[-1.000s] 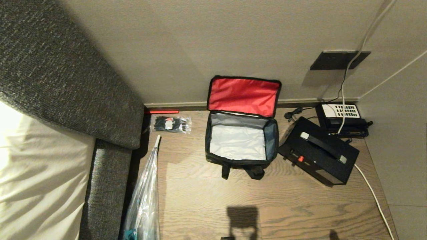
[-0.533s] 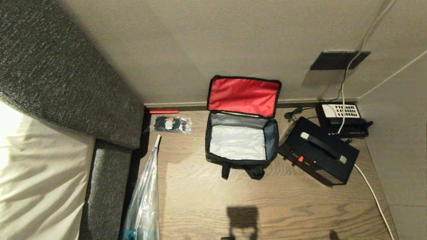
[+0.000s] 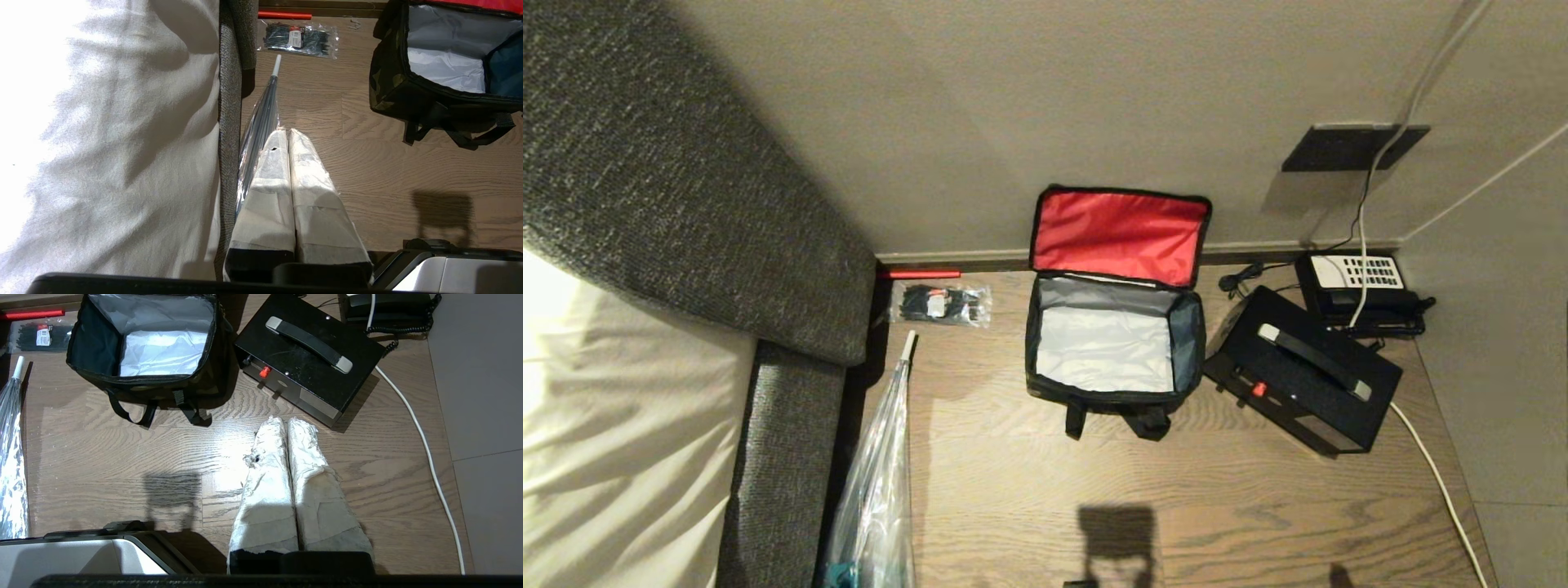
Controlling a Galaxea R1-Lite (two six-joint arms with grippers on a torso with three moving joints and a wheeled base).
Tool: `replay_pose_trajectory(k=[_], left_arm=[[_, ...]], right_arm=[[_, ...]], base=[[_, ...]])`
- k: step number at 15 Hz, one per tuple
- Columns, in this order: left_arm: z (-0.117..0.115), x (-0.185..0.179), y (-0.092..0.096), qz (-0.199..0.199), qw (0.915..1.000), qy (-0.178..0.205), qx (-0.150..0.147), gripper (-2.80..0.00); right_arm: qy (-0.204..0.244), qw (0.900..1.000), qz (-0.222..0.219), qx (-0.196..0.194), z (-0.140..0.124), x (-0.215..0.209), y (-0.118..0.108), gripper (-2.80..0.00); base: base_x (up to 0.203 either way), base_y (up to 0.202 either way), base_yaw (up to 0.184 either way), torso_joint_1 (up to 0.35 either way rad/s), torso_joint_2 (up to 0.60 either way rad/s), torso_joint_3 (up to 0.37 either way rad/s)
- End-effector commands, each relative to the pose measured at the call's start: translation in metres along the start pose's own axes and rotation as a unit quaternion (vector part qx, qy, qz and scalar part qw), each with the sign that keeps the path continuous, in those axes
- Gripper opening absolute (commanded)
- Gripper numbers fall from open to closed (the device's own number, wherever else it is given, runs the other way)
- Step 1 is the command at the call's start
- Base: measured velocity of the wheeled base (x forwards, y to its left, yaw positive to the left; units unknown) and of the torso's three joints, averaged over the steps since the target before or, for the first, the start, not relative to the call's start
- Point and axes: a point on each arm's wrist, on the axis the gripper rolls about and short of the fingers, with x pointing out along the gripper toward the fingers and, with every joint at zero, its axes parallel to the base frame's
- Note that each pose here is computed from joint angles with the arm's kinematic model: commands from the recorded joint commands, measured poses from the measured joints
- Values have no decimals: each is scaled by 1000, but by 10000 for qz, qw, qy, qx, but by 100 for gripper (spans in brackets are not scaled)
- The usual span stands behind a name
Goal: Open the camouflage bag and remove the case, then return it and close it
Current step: Grip the handle again
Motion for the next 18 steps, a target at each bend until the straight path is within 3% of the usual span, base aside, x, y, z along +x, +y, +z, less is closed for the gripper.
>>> replay_pose_trajectory(k=[1,16,18], left_arm=[[0,0,0,5,10000,-9,4,-280],[0,0,0,5,10000,-7,1,-280],[0,0,0,5,10000,-4,-2,-280]], right_arm=[[13,10000,-1,2,0,0,0,-280],[21,10000,-7,-10,0,0,0,-280],[18,10000,-15,-20,11,-5,0,-280]], base=[[0,0,0,0,0,0],[0,0,0,0,0,0],[0,0,0,0,0,0]])
